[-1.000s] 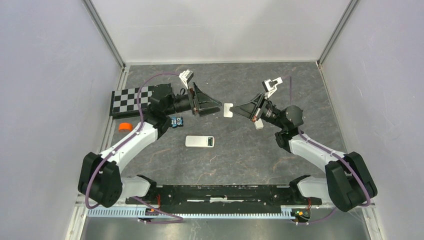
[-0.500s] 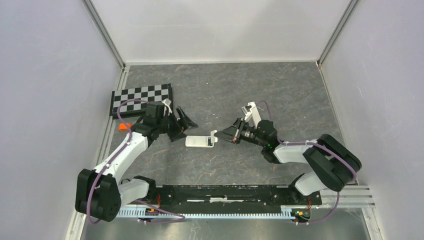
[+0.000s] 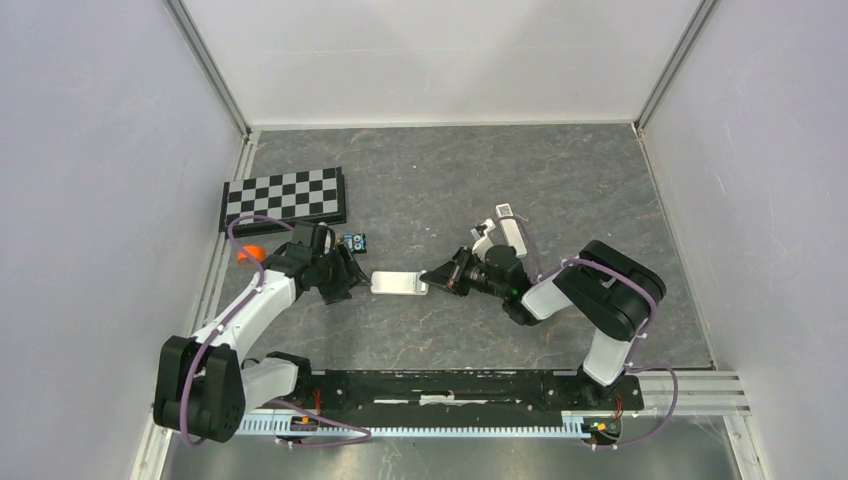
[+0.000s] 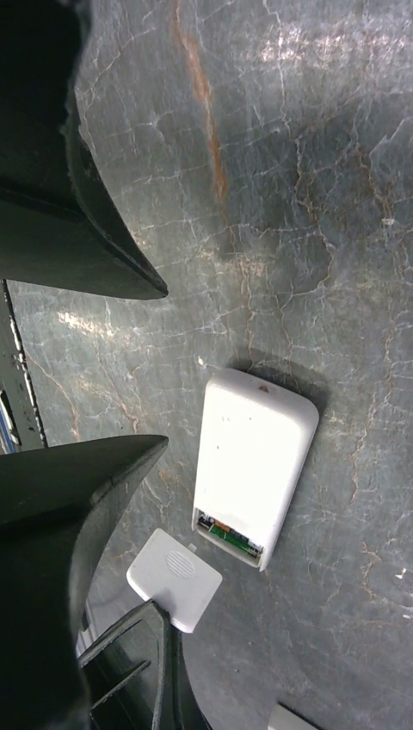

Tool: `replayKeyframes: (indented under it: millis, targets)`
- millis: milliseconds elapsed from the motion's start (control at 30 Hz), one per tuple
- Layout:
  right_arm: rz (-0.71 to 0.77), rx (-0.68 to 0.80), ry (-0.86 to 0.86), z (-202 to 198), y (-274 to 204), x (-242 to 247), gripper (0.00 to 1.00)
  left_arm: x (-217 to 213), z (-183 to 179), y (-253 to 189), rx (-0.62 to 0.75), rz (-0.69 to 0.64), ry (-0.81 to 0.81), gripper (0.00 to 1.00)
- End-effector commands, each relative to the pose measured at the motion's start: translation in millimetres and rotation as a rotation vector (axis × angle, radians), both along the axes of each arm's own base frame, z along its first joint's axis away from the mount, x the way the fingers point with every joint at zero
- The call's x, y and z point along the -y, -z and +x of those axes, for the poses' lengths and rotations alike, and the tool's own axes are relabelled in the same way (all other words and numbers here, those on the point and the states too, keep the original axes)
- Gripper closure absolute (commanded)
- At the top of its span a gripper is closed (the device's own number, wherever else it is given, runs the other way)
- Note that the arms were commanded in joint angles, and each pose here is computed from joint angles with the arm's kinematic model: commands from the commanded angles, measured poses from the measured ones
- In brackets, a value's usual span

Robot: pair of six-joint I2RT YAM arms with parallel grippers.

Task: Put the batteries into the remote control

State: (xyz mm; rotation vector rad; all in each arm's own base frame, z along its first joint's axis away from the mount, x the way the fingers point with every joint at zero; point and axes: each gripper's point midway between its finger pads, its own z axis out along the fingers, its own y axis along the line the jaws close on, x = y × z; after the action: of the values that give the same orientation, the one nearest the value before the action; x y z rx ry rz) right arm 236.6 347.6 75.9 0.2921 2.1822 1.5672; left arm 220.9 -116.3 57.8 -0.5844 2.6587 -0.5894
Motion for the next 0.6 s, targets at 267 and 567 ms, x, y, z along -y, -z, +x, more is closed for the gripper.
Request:
replayKeyframes:
  millis: [267, 567]
  targets:
    - [-0.034, 0.040, 0.048, 23, 6, -14, 1.00, 1, 7, 8, 0.009, 0.000, 0.044, 0.37]
    - [-0.065, 0.030, 0.038, 26, 18, -17, 1.00, 0, 6, 6, 0.021, 0.001, 0.042, 0.37]
